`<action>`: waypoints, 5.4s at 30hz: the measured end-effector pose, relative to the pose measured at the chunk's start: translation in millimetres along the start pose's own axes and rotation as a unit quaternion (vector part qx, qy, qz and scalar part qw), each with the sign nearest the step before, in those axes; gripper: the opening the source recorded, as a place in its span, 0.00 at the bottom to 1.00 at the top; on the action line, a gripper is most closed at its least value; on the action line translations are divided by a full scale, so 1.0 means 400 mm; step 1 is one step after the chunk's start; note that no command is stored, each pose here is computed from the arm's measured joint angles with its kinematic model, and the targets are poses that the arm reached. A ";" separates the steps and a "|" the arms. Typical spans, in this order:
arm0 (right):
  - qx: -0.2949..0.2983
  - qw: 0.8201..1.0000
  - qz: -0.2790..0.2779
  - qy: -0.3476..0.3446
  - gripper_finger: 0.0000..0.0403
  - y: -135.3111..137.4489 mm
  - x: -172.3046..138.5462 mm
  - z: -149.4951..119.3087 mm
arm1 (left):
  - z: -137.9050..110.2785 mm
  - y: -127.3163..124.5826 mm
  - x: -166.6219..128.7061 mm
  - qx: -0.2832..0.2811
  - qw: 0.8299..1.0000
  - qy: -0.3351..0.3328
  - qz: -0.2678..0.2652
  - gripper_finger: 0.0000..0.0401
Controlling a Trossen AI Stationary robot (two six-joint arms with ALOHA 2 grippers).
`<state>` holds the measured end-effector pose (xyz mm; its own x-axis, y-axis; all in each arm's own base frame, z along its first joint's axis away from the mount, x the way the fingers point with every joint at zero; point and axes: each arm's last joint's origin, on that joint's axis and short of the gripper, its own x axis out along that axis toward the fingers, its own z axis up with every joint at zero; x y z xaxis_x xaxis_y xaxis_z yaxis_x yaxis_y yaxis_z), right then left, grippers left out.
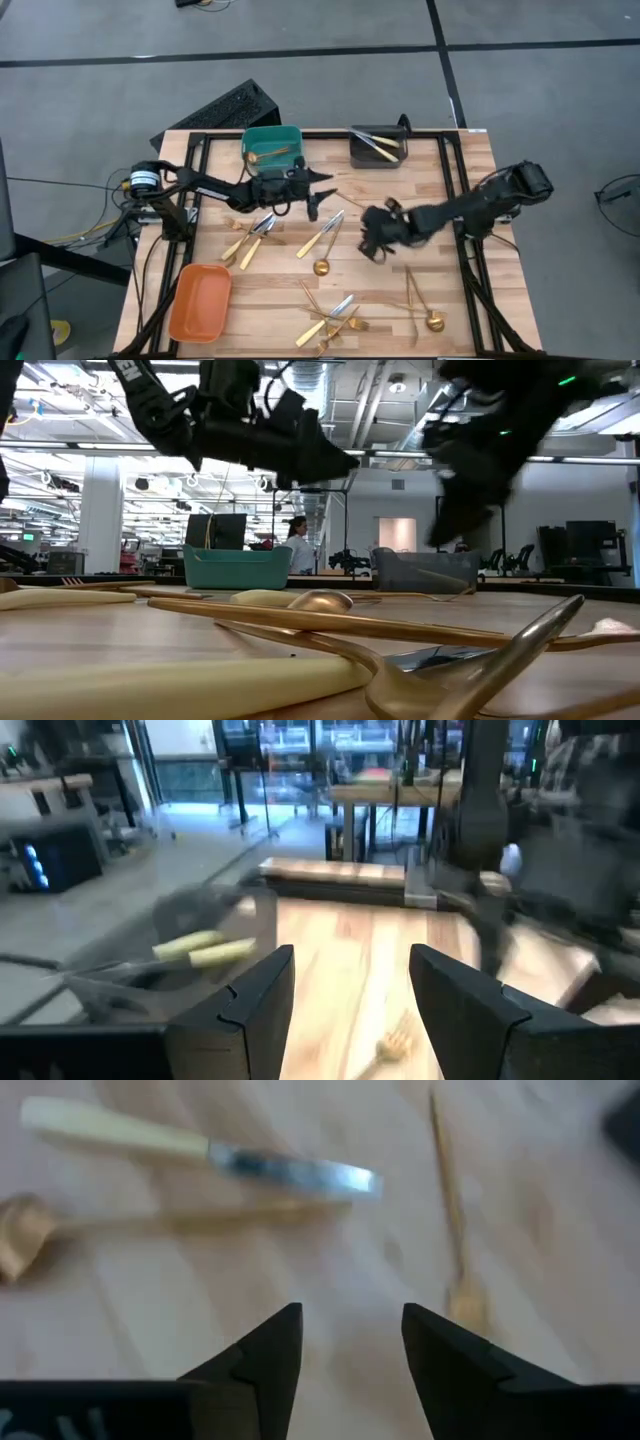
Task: Sort silverware by color (type)
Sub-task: Put the gold fork into the orange bin
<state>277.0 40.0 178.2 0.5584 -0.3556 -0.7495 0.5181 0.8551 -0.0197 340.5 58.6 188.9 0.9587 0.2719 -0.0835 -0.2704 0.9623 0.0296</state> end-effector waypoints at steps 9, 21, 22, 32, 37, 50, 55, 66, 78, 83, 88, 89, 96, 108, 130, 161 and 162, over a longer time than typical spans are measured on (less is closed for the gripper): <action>-0.090 0.980 0.167 -0.062 0.47 -0.051 0.144 0.067 | -0.049 -0.047 -0.034 0.031 0.982 0.146 0.113 0.47; -0.111 0.955 0.180 -0.208 0.44 -0.160 0.154 0.171 | -0.085 -0.112 -0.114 -0.060 0.952 0.238 0.182 0.47; -0.108 0.955 0.181 -0.210 0.44 -0.169 0.155 0.175 | -0.085 -0.120 -0.114 -0.083 0.957 0.223 0.166 0.47; -0.071 0.957 0.189 -0.208 0.44 -0.195 0.099 0.194 | -0.143 -0.193 -0.093 -0.106 0.965 0.216 0.103 0.47; -0.071 0.974 0.163 -0.138 0.44 -0.203 0.061 0.166 | -0.157 -0.195 -0.096 -0.101 0.955 0.253 0.117 0.47; -0.014 0.997 0.065 0.035 0.44 -0.242 0.201 0.071 | -0.020 -0.152 -0.154 -0.062 0.960 0.195 0.191 0.47; 0.009 0.995 0.042 0.089 0.41 -0.244 0.237 0.036 | -0.025 -0.150 -0.157 -0.040 0.959 0.214 0.179 0.47; -0.014 0.993 0.019 0.113 0.07 -0.205 0.212 0.014 | -0.012 -0.118 -0.138 -0.059 0.962 0.188 0.190 0.47; -0.014 0.982 0.142 -0.127 0.06 -0.129 0.058 0.088 | -0.037 -0.139 -0.092 -0.040 0.978 0.153 0.139 0.47; -0.035 0.946 0.183 -0.266 0.06 -0.094 0.032 0.078 | -0.024 -0.144 -0.088 -0.048 0.982 0.127 0.133 0.47; -0.066 0.929 0.152 -0.332 0.06 -0.054 0.038 0.064 | 0.001 -0.147 -0.082 -0.052 0.988 0.079 0.124 0.47; -0.071 0.926 0.147 -0.341 0.06 -0.045 0.038 0.063 | 0.008 -0.150 -0.081 -0.048 0.990 0.068 0.115 0.47; -0.111 0.931 0.110 -0.329 0.04 -0.003 0.059 0.046 | 0.048 -0.159 -0.080 -0.057 0.996 0.003 0.075 0.43; -0.123 0.923 0.125 -0.343 0.04 0.030 0.043 0.054 | 0.047 -0.174 -0.082 -0.018 0.999 0.007 0.029 0.02; 0.025 0.980 0.097 -0.170 0.31 -0.036 0.109 0.011 | -0.116 -0.166 -0.233 0.065 0.883 0.465 0.024 0.19; -0.015 0.981 0.113 -0.156 0.31 0.000 0.091 -0.015 | -0.102 -0.167 -0.264 0.128 0.815 0.564 -0.044 0.25; -0.015 0.981 0.113 -0.156 0.31 0.000 0.091 -0.015 | -0.103 -0.167 -0.264 0.128 0.814 0.565 -0.045 0.25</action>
<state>293.2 29.3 147.0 0.8304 -0.2489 -0.4985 0.3409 0.9347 0.1012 253.6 -34.3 154.9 0.2399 0.1720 -0.9554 -0.0380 0.9851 0.1678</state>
